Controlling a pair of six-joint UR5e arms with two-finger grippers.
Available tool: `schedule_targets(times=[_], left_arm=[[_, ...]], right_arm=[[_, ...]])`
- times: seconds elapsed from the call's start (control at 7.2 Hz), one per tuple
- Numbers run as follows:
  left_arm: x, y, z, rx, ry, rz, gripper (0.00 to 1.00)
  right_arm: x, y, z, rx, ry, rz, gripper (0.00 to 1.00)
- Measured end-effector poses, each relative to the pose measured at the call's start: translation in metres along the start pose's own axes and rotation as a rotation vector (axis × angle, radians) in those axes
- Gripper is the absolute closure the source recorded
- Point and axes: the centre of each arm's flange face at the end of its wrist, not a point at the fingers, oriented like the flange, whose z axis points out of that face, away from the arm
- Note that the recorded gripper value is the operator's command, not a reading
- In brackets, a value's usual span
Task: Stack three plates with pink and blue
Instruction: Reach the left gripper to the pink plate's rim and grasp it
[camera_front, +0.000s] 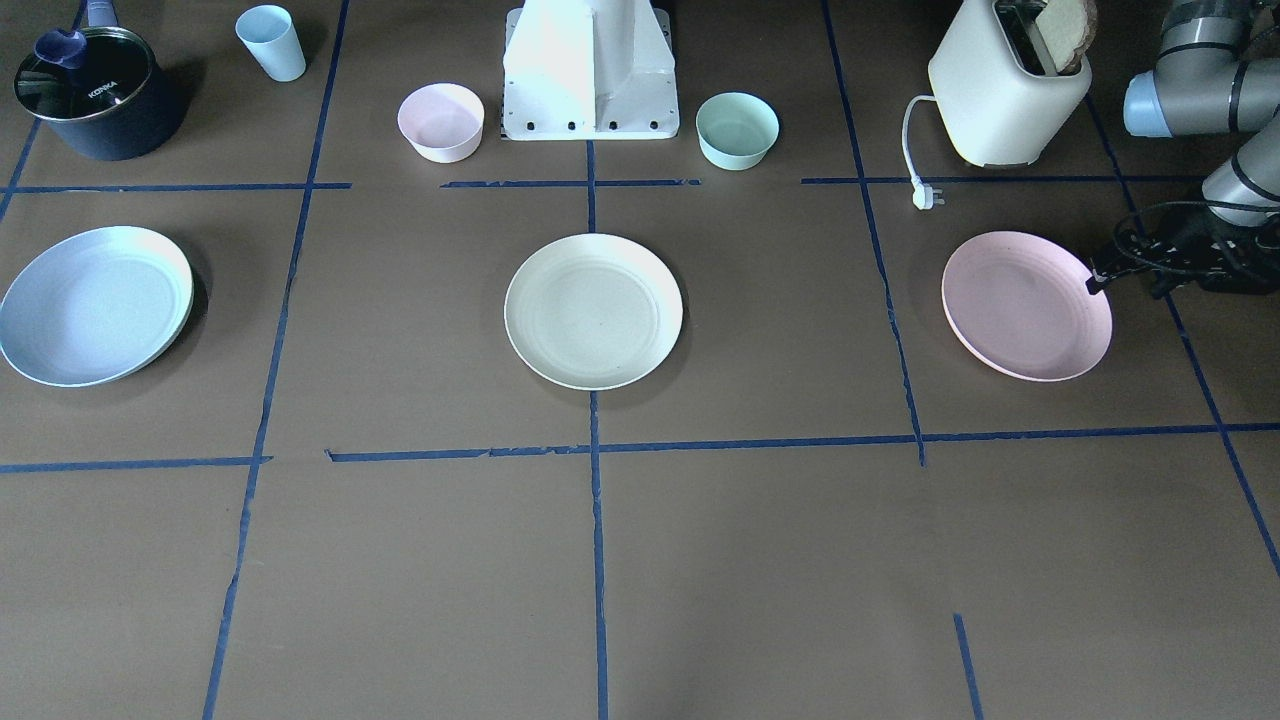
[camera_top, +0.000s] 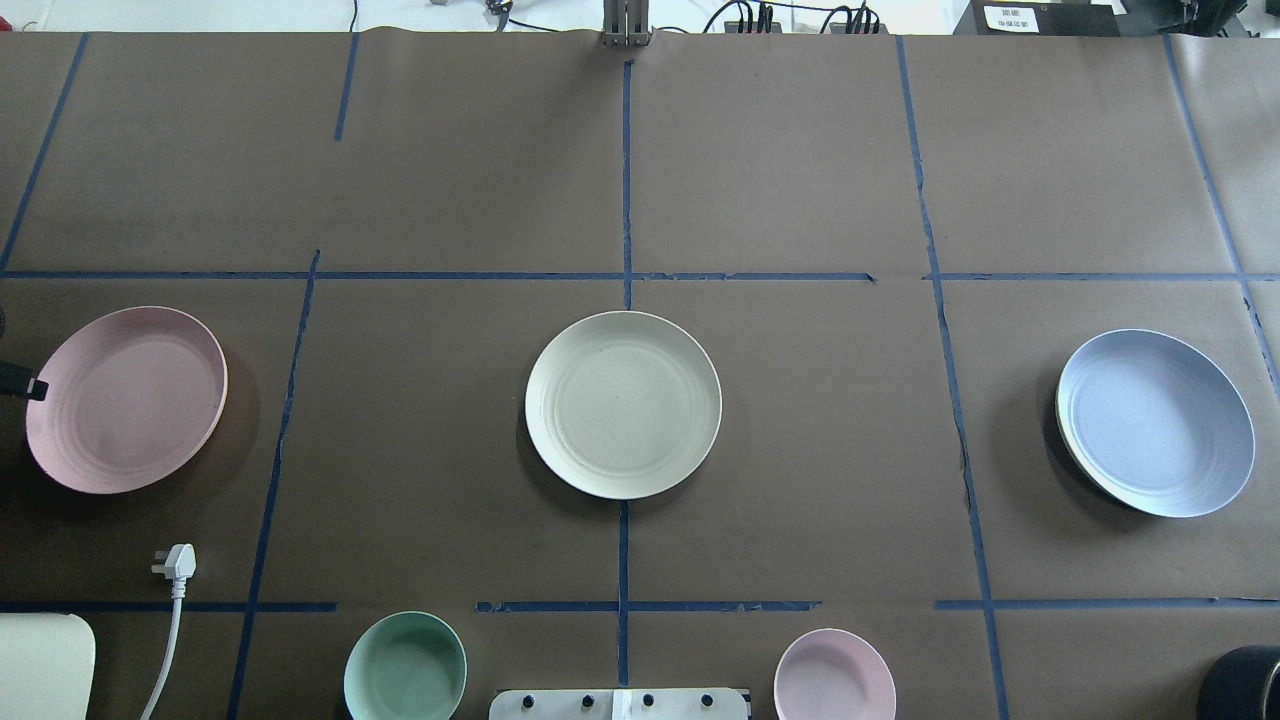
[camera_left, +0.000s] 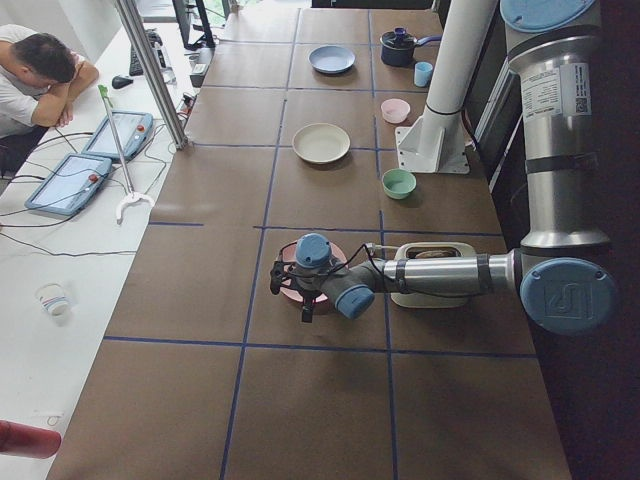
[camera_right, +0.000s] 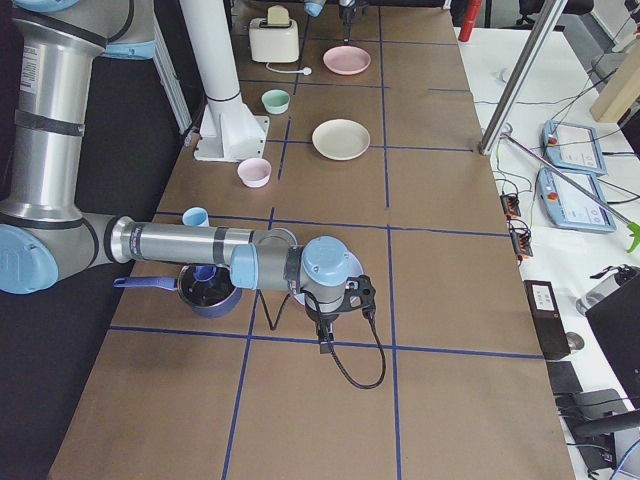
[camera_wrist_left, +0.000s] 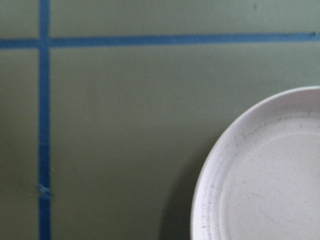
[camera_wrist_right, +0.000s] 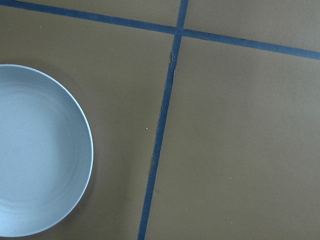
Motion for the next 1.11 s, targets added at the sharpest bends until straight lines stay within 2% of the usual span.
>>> schedule_targets(times=[0.14, 0.42, 0.69, 0.83, 0.97, 1.11], left_arm=[[0.002, 0.001, 0.008, -0.014, -0.001, 0.001, 0.76], [0.004, 0.003, 0.012, -0.025, 0.000, -0.011, 0.92], [0.006, 0.002, 0.011, -0.025, 0.004, -0.021, 1.00], [0.010, 0.002, 0.009, -0.027, 0.016, -0.022, 1.00], [0.020, 0.002, 0.005, -0.051, 0.059, -0.025, 1.00], [0.039, -0.001, -0.004, -0.089, 0.133, -0.052, 1.00]], right_arm=[[0.000, 0.000, 0.000, 0.000, 0.000, 0.000, 0.00], [0.001, 0.000, 0.001, -0.001, 0.000, 0.001, 0.00], [0.001, 0.000, 0.001, -0.002, 0.000, 0.001, 0.00], [0.001, 0.000, 0.001, -0.002, 0.000, 0.001, 0.00], [0.001, 0.000, 0.001, -0.002, 0.000, 0.001, 0.00], [0.000, 0.000, 0.000, -0.001, 0.000, 0.001, 0.00]])
